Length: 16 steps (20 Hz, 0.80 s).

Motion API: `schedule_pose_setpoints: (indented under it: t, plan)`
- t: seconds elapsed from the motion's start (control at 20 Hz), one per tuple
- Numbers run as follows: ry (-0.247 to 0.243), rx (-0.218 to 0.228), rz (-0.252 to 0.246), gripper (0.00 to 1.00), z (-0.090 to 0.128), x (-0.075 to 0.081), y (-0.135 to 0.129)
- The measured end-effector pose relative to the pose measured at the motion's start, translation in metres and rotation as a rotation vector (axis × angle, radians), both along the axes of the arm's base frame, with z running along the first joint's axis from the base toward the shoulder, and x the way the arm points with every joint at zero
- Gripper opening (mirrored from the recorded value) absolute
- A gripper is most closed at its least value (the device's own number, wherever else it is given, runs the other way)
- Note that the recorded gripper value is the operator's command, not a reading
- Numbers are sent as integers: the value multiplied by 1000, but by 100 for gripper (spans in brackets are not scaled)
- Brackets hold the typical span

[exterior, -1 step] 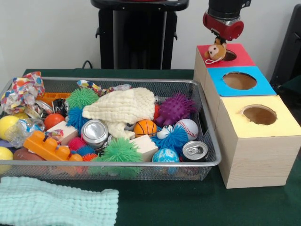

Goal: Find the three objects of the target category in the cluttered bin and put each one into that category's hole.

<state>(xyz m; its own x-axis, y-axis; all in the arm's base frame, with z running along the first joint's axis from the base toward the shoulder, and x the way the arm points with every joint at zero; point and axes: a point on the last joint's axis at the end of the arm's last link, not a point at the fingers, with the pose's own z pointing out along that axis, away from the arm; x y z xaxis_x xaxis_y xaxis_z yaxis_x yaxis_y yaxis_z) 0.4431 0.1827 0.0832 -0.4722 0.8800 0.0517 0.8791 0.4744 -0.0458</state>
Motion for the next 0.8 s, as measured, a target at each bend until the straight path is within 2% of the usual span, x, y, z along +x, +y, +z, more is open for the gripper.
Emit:
schedule_pose_setpoints:
  t: [0.35, 0.8]
  plan:
    - [-13, -2, -12, 0, -1, -2, 1]
    - [-18, -28, 12, 0, 2, -13, 19]
